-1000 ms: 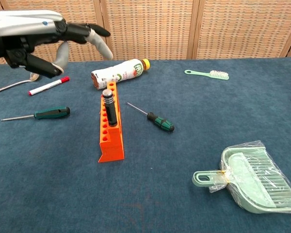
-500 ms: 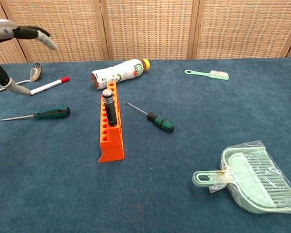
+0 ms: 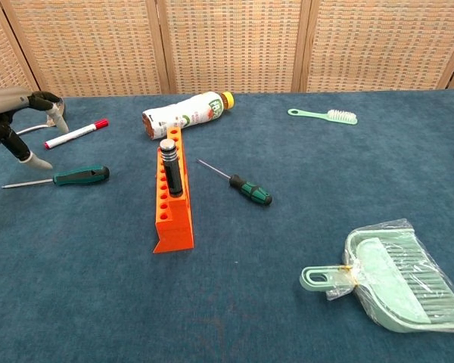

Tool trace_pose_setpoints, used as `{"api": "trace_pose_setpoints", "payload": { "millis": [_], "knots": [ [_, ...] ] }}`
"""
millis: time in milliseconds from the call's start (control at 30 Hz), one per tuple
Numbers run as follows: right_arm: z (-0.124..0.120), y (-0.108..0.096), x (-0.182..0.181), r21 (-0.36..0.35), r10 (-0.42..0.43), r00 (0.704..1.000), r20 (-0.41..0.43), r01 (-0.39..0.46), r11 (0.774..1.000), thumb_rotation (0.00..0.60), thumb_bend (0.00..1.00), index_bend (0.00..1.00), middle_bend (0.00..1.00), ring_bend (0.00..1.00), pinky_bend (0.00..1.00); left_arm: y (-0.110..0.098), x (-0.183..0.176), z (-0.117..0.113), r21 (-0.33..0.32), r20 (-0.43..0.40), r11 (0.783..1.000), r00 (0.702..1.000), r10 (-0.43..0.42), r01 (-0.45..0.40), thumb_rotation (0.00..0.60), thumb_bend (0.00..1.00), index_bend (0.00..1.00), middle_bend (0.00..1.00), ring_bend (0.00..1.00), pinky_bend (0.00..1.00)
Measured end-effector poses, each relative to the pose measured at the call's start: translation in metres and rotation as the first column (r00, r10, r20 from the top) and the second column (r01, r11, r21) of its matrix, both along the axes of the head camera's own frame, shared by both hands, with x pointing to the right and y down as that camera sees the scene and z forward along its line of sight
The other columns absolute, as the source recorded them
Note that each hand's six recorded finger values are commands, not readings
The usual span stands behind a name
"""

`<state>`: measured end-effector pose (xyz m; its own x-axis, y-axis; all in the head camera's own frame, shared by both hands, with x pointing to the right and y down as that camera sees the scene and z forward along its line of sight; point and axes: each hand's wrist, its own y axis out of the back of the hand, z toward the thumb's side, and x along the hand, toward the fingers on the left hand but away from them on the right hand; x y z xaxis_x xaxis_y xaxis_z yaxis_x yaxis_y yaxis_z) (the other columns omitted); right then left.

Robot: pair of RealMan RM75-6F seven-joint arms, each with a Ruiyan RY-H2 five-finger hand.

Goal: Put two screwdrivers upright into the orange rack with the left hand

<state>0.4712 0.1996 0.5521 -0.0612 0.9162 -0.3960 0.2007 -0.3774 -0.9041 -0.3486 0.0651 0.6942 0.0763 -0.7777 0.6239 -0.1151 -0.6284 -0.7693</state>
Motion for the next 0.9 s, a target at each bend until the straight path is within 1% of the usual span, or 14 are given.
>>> {"api": "trace_pose_setpoints", "payload": {
  "millis": [67, 200, 300, 533, 733, 900],
  "knots": [
    [0.001, 0.000, 0.001, 0.000, 0.003, 1.000, -0.004, -0.003, 1.000, 0.600, 0.00, 0.00, 0.00, 0.00, 0.00, 0.001, 0.002, 0.009, -0.017, -0.011, 1.000, 1.000, -0.004, 0.004, 0.600, 0.02, 0.38, 0.00, 0.00, 0.00],
    [0.002, -0.001, 0.002, -0.004, 0.008, 1.000, -0.011, -0.008, 1.000, 0.600, 0.00, 0.00, 0.00, 0.00, 0.00, 0.000, 0.005, 0.023, -0.039, -0.014, 0.999, 1.000, -0.005, 0.005, 0.600, 0.12, 0.39, 0.00, 0.00, 0.00],
    [0.003, -0.001, 0.002, -0.005, 0.011, 1.000, -0.013, -0.011, 1.000, 0.600, 0.00, 0.00, 0.00, 0.00, 0.00, -0.001, 0.008, 0.030, -0.048, -0.015, 0.999, 1.000, -0.009, 0.008, 0.600, 0.15, 0.39, 0.00, 0.00, 0.00],
    [0.004, -0.004, 0.006, -0.007, 0.028, 0.999, -0.019, -0.028, 1.000, 0.600, 0.00, 0.00, 0.00, 0.00, 0.00, -0.009, 0.005, 0.042, -0.050, 0.002, 0.998, 1.000, -0.030, 0.030, 0.600, 0.15, 0.39, 0.00, 0.00, 0.00],
    [0.006, -0.005, 0.006, -0.015, 0.031, 0.999, -0.017, -0.031, 0.999, 0.600, 0.00, 0.00, 0.00, 0.00, 0.00, -0.009, 0.009, 0.058, -0.088, -0.002, 0.995, 0.999, -0.048, 0.047, 0.600, 0.16, 0.40, 0.00, 0.00, 0.00],
    [0.006, -0.005, 0.007, -0.014, 0.033, 0.999, -0.017, -0.033, 0.999, 0.600, 0.00, 0.00, 0.00, 0.00, 0.00, -0.010, 0.015, 0.065, -0.104, -0.011, 0.993, 0.999, -0.051, 0.049, 0.600, 0.19, 0.42, 0.00, 0.00, 0.00]
  ]
}}
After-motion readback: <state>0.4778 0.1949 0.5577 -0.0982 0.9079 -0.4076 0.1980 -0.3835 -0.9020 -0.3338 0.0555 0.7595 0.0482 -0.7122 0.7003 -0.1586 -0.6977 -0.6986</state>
